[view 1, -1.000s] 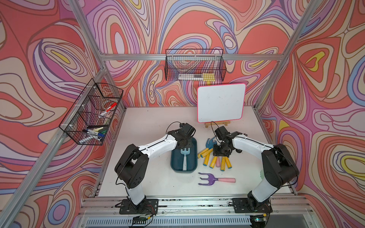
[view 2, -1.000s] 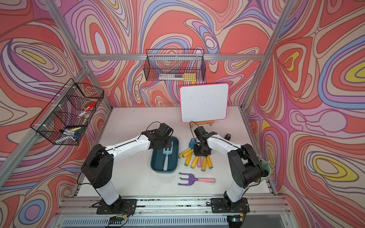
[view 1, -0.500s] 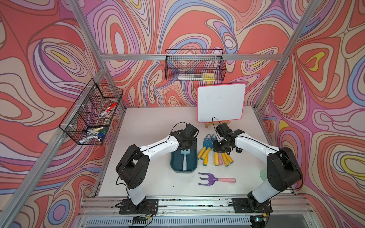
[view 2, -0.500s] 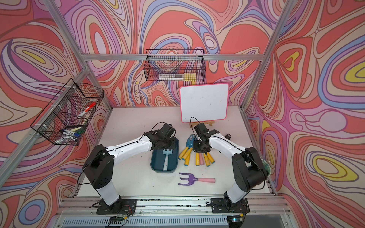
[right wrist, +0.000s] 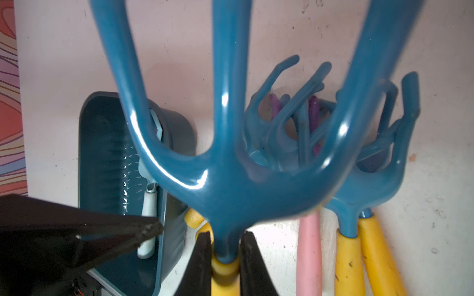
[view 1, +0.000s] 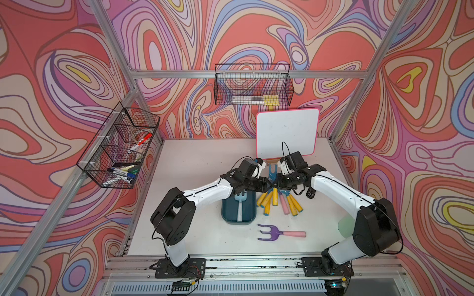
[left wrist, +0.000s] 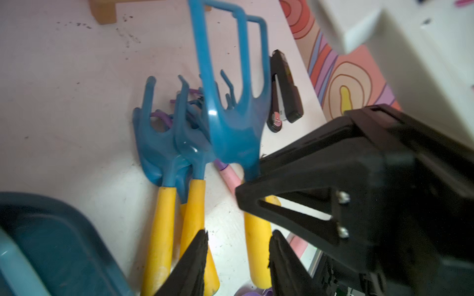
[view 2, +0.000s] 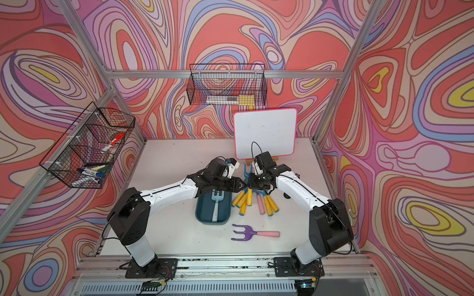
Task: Put the rake into the storage box
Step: Pick up the rake at the center of the board.
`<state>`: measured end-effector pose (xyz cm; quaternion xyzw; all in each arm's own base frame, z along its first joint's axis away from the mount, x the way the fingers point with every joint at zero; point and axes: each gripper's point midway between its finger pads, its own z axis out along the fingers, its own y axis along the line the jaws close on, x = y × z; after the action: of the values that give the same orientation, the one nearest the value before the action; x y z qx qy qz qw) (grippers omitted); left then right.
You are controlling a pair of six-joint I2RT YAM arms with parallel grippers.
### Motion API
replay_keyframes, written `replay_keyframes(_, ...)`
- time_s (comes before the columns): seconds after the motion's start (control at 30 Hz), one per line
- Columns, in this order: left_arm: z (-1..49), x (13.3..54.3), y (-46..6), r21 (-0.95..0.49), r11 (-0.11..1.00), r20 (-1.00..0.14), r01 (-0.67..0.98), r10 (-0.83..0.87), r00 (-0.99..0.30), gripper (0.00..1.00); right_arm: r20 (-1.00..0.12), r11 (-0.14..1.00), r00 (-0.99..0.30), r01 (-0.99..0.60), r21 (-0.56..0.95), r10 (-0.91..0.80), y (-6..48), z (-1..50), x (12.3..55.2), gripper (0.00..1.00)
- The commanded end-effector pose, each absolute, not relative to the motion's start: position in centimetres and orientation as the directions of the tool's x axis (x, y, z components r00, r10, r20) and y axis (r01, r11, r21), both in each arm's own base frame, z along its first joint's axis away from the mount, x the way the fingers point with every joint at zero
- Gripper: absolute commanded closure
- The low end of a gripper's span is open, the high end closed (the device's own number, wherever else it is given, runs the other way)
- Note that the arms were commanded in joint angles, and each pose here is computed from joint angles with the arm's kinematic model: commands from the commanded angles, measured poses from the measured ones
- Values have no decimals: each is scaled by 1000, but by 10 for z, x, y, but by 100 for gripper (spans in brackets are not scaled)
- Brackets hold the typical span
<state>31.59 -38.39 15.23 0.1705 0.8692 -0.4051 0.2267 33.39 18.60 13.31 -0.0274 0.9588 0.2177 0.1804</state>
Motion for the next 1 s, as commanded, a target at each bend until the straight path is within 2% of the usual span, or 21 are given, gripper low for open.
replay_keyframes(0.0, 154, 305, -402, -670, 526, -535, 524, 147, -832, 56, -392, 871, -919, -159, 465, 41, 198, 149, 347, 99)
replay_keyframes(0.1, 156, 303, -406, -668, 516, -538, 536, 162, -827, 56, -392, 859, -919, -162, 485, 48, 202, 152, 351, 99)
replay_keyframes(0.4, 137, 308, -399, -632, 589, -512, 504, 170, -842, 58, -424, 817, -904, -198, 542, 61, 212, 176, 355, 99)
replay_keyframes(0.5, 134, 313, -398, -616, 611, -520, 497, 160, -839, 67, -424, 810, -904, -204, 550, 60, 214, 177, 353, 99)
replay_keyframes(0.73, 142, 315, -399, -626, 608, -519, 488, 143, -843, 100, -411, 812, -910, -205, 547, 47, 213, 173, 350, 97)
replay_keyframes(0.8, 141, 311, -396, -632, 607, -511, 482, 141, -848, 100, -409, 814, -911, -205, 544, 44, 213, 171, 349, 95)
replay_keyframes(0.83, 143, 310, -393, -628, 613, -515, 480, 136, -847, 100, -409, 814, -911, -207, 543, 41, 213, 171, 349, 91)
replay_keyframes(0.9, 144, 305, -384, -618, 625, -520, 477, 130, -844, 100, -416, 813, -909, -214, 542, 38, 212, 173, 348, 72)
replay_keyframes(0.97, 145, 300, -374, -607, 640, -524, 471, 123, -843, 100, -425, 819, -904, -211, 534, 44, 209, 175, 347, 59)
